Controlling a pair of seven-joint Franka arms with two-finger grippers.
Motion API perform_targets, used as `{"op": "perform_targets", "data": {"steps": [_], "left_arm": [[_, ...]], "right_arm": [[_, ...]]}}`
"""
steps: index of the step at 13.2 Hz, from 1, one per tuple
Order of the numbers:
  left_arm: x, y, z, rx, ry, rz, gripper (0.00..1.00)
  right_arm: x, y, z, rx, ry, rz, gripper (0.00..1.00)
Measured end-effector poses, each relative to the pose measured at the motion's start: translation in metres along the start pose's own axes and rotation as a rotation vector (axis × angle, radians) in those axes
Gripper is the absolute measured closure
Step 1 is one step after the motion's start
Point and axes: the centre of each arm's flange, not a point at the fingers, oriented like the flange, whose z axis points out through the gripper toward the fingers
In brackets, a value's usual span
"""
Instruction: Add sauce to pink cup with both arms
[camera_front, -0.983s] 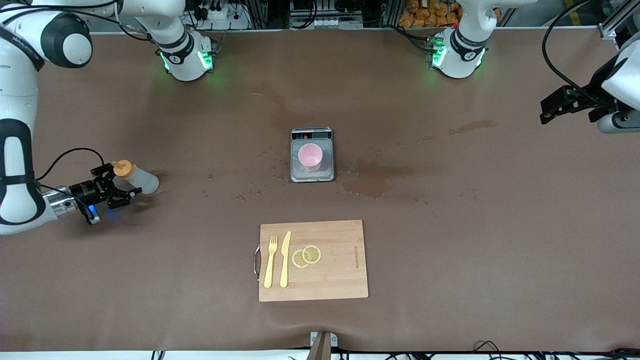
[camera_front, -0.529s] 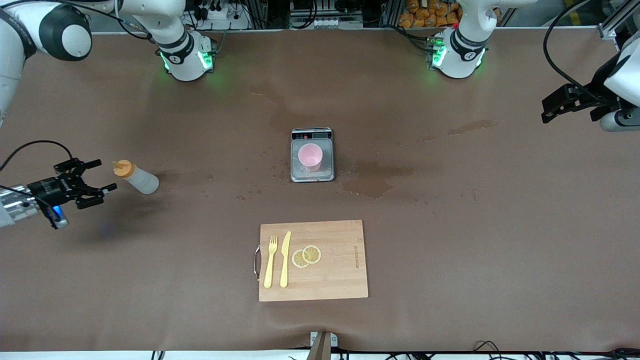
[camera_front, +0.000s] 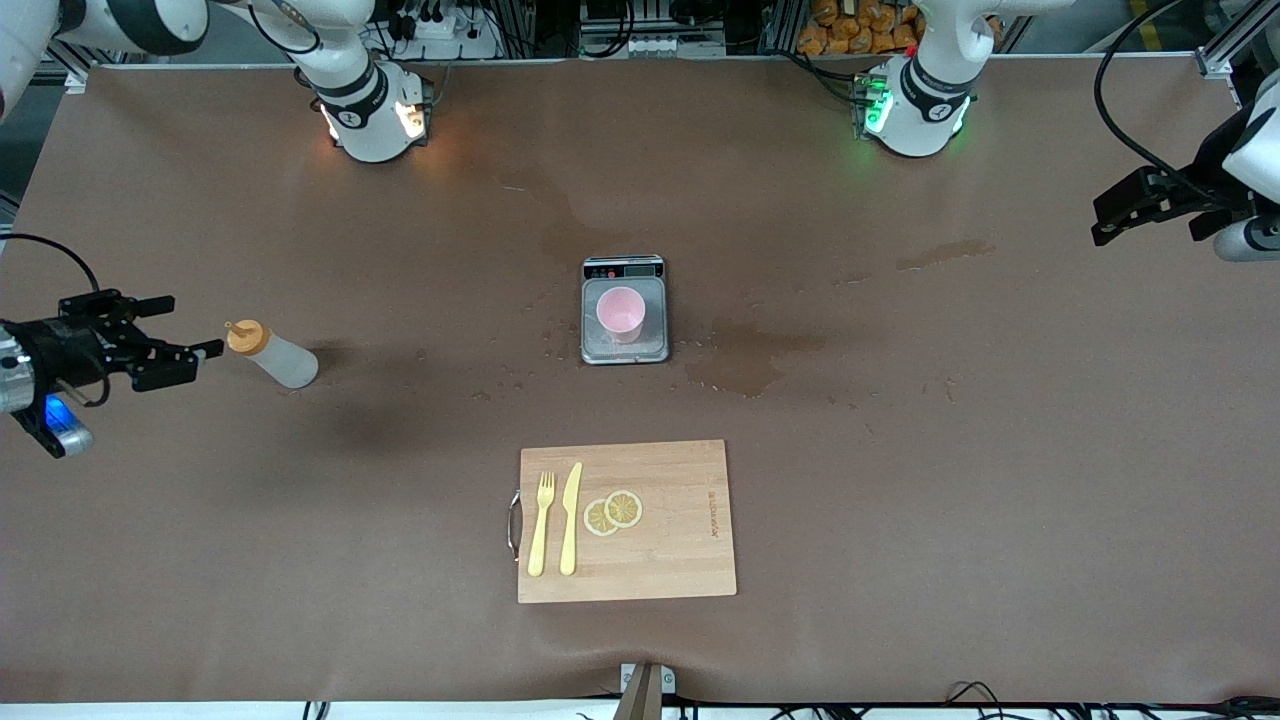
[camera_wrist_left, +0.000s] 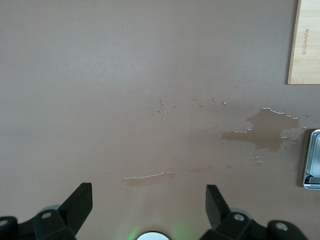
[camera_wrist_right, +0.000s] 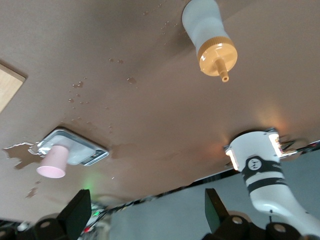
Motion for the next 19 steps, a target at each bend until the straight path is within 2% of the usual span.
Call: {"op": "perform_targets", "data": {"steps": [2, 4, 7, 8, 10, 14, 17, 19], "left_arm": [[0.0, -0.001, 0.0, 0.0, 0.0, -0.001, 0.0], [0.0, -0.001, 0.0, 0.0, 0.0, -0.002, 0.0], [0.0, -0.001, 0.0, 0.0, 0.0, -0.002, 0.0], [0.0, -0.001, 0.0, 0.0, 0.0, -0.002, 0.0], [0.0, -0.003, 0.0, 0.0, 0.0, -0.005, 0.0], [-0.003, -0.01, -0.007, -0.002, 0.013, -0.018, 0.0], [-0.004, -0.01, -0.008, -0.002, 0.016, -0.017, 0.0], [-0.004, -0.009, -0.008, -0.002, 0.016, -0.017, 0.0]], "right_arm": [[-0.047, -0.038, -0.002, -0.064, 0.085, -0.054, 0.0], [-0.086, -0.06, -0.01, -0.093, 0.176, -0.092, 0.0], [-0.153, -0.095, -0.014, -0.19, 0.358, -0.141, 0.0], [-0.17, -0.103, -0.015, -0.197, 0.397, -0.162, 0.0], [-0.185, -0.098, -0.029, -0.188, 0.451, -0.242, 0.0], [-0.182, -0.042, -0.076, -0.128, 0.563, -0.383, 0.0], [-0.195, -0.026, -0.064, -0.097, 0.651, -0.455, 0.0], [-0.204, -0.017, -0.053, -0.086, 0.681, -0.47, 0.0]]}}
